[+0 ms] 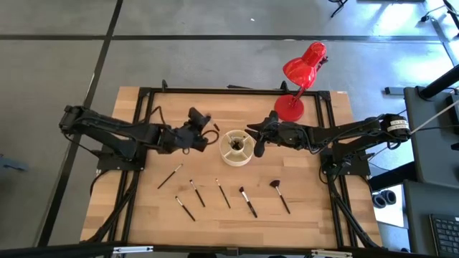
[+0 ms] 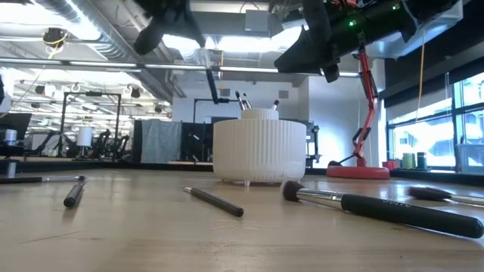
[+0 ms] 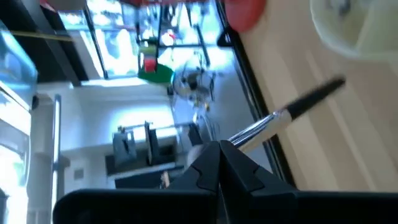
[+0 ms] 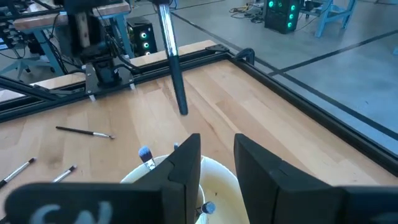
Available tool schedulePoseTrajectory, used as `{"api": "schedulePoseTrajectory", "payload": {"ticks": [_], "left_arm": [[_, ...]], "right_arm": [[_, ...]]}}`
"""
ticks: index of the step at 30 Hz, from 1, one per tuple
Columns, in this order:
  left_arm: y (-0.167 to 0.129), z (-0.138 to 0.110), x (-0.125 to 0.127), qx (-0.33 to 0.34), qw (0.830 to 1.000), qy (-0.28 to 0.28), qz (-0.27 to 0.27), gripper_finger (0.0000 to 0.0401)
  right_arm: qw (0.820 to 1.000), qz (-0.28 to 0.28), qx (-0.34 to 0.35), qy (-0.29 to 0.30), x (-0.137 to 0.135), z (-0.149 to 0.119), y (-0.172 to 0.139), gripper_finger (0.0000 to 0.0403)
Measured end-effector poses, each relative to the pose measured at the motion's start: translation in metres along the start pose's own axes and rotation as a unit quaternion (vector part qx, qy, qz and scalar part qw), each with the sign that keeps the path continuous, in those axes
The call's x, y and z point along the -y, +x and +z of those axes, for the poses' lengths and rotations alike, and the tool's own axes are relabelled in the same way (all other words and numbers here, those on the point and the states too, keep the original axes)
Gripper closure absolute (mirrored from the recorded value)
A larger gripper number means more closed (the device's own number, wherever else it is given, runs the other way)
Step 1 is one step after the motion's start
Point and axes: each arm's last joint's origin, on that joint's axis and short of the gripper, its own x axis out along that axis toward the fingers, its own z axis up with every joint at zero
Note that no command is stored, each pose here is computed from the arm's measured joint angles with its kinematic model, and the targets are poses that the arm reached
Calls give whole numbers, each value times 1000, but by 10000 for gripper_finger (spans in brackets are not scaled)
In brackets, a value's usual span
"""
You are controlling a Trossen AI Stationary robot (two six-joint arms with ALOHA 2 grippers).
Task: Put items in baskets/containers
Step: Put the powder brush into the brush organizer
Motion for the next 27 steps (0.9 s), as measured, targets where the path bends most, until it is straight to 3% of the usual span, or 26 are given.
{"api": "schedulePoseTrajectory", "payload": {"ticks": [9,17,23,27], "left_arm": [[2,7,-14,121,991,-49,-19,400],[5,9,-31,162,981,-99,33,400],[19,14,-31,214,965,-148,18,400],[37,24,-21,211,967,-145,11,399]], "right_arm": [[1000,0,0,-2,0,0,0,305],[1000,1,4,-2,0,1,0,305],[1000,2,7,1,0,1,0,305],[1000,2,7,0,0,1,0,305]]}}
